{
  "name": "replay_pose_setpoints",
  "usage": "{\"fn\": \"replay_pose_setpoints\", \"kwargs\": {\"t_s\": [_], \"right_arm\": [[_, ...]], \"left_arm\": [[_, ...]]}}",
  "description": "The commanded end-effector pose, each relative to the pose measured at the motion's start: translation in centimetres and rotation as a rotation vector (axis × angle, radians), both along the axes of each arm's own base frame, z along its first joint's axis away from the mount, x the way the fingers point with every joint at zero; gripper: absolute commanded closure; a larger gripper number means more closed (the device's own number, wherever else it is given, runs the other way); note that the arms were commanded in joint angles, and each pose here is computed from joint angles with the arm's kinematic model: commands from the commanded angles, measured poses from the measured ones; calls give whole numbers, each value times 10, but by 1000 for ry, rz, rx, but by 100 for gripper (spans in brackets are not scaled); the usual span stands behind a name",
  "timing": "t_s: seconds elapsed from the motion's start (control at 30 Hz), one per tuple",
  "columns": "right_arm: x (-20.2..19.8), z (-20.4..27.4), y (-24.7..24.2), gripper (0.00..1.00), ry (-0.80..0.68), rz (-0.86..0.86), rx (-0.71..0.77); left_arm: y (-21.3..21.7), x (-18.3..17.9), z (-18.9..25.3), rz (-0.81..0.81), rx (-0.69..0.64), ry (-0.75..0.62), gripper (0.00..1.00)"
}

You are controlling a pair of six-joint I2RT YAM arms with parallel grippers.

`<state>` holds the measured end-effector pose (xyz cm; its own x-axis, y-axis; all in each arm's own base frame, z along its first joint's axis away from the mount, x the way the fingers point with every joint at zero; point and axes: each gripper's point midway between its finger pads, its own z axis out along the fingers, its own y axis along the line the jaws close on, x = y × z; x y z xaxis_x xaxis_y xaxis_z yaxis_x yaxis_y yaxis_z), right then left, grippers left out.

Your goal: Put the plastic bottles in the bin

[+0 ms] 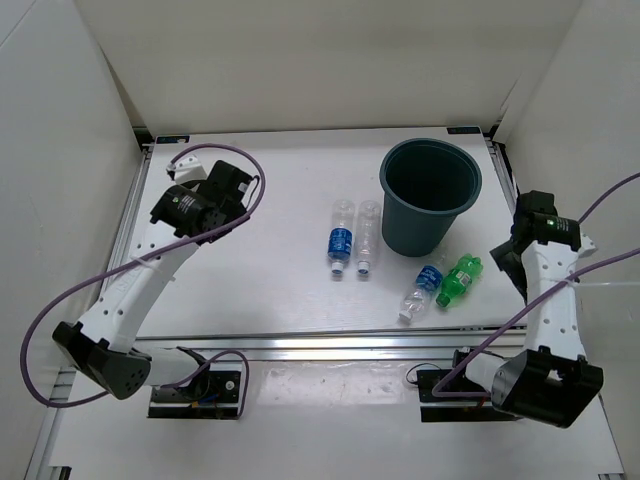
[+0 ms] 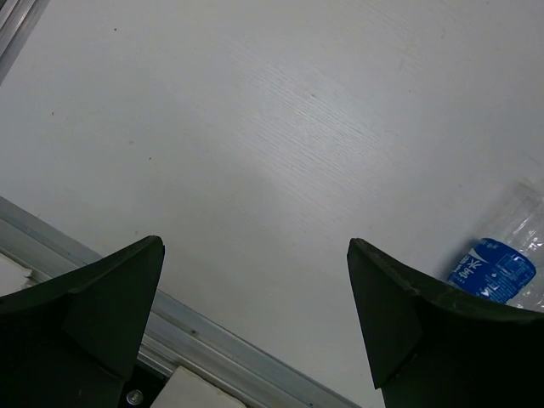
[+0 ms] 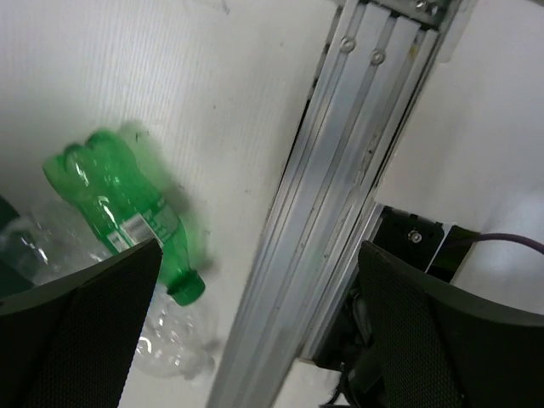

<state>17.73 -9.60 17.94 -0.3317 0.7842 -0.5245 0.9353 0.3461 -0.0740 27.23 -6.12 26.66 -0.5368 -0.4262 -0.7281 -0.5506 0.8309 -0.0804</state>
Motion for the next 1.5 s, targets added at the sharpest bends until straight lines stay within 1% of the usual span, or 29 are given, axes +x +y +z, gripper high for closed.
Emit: {"fn": "replay_pose_setpoints", "kwargs": {"t_s": [0.0, 0.07, 0.1, 0.23, 0.27, 0.3, 0.37, 0.4, 0.43, 0.57, 0.7, 0.77, 0.8, 0.83, 0.9, 0.93, 0.97, 1.0, 1.03, 1.1, 1.17, 1.2, 1.27, 1.3, 1.37, 1.4, 1.43, 1.47], "right_arm": [[14, -20, 19, 0, 36, 202, 116], [33, -31, 34, 0, 9, 331, 199], [36, -41, 39, 0, 44, 336, 245], [44, -62, 45, 0, 92, 340, 327], [51, -70, 52, 0, 55, 358, 382], [55, -75, 58, 0, 46, 394, 414], [67, -82, 59, 0, 3, 390, 459], [72, -82, 66, 0, -16, 415, 498], [75, -85, 67, 0, -18, 428, 509], [77, -108, 61, 0, 65, 400, 520], [82, -120, 57, 0, 78, 396, 526], [80, -132, 58, 0, 120, 385, 549], [79, -136, 58, 2, 134, 381, 556], [74, -141, 59, 7, 155, 375, 568], [72, -147, 55, 23, 176, 348, 566], [68, -149, 55, 38, 189, 343, 563], [65, -146, 56, 47, 190, 330, 566], [62, -143, 51, 53, 194, 318, 550], [57, -136, 53, 60, 193, 318, 549], [55, -121, 57, 64, 171, 300, 557], [48, -92, 66, 68, 121, 282, 574], [55, -67, 73, 68, 21, 303, 581], [60, -36, 82, 68, -92, 286, 599], [69, -2, 85, 68, -220, 319, 574], [81, 43, 94, 68, -371, 349, 585], [90, 66, 95, 68, -441, 388, 550], [103, 109, 91, 67, -557, 420, 497], [109, 133, 92, 67, -624, 456, 463]], "left_arm": [[-5, 2, 7, -30, -1, -6, 0], [-5, 1, 7, -40, 8, -1, 0], [-5, 1, 7, -46, 14, 2, 0], [0, -3, 0, -48, 31, 10, 0], [2, -3, 0, -43, 35, 0, 0], [2, -4, -3, -43, 40, 8, 0], [2, -5, -6, -36, 37, 12, 0], [4, -7, -6, -36, 37, 11, 0], [3, -7, -6, -30, 31, 8, 0], [3, -7, -12, -30, 35, 16, 0], [2, -4, -13, -30, 35, 16, 0], [1, -2, -16, -30, 41, 25, 0], [1, -2, -16, -30, 41, 25, 0], [1, -2, -16, -30, 41, 25, 0], [-1, 0, -17, -30, 41, 25, 0], [-1, 0, -17, -30, 41, 25, 0], [-1, 1, -14, -30, 36, 17, 0], [-4, 2, -17, -28, 28, 26, 0], [-4, 2, -17, -28, 28, 26, 0], [1, -3, -19, -3, 42, 49, 0], [6, -10, -19, 9, 66, 81, 0], [7, -11, -19, 9, 71, 89, 0], [10, -15, -24, 9, 77, 100, 0], [9, -18, -26, 5, 70, 106, 0], [10, -24, -28, 0, 60, 112, 0], [9, -24, -29, -4, 53, 116, 0], [8, -23, -26, -4, 43, 99, 0], [5, -22, -30, -7, 16, 106, 0]]}}
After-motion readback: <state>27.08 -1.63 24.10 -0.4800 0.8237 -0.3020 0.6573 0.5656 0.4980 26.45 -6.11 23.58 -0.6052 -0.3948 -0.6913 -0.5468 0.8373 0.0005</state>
